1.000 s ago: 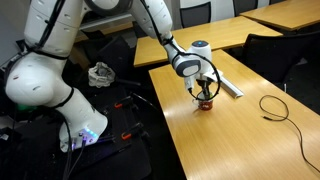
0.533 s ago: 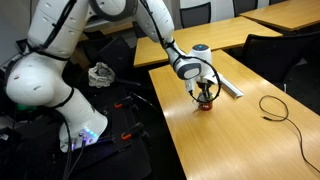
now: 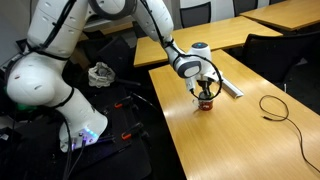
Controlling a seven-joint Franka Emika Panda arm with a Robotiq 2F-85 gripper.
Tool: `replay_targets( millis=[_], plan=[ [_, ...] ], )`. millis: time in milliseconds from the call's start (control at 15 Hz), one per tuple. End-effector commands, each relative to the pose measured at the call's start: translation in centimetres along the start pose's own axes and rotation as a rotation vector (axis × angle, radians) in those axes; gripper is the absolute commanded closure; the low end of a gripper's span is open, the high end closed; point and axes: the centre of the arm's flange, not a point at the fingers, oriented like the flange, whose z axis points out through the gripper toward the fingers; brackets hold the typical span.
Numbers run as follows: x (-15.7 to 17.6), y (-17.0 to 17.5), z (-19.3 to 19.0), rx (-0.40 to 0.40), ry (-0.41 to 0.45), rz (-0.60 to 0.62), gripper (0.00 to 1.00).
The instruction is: Pick the marker from the cup and put it on the table
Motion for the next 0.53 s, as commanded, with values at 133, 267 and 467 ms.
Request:
replay_targets(
  millis=[133, 267, 467],
  plan=[
    [-0.3, 1.4, -5.4, -0.043, 0.067, -0.016, 0.95],
    [0.1, 2.5, -7.5, -0.027, 0.053, 0.011, 0.95],
    [1.0, 5.3, -9.5, -0.031, -0.018, 0.066, 0.95]
  ],
)
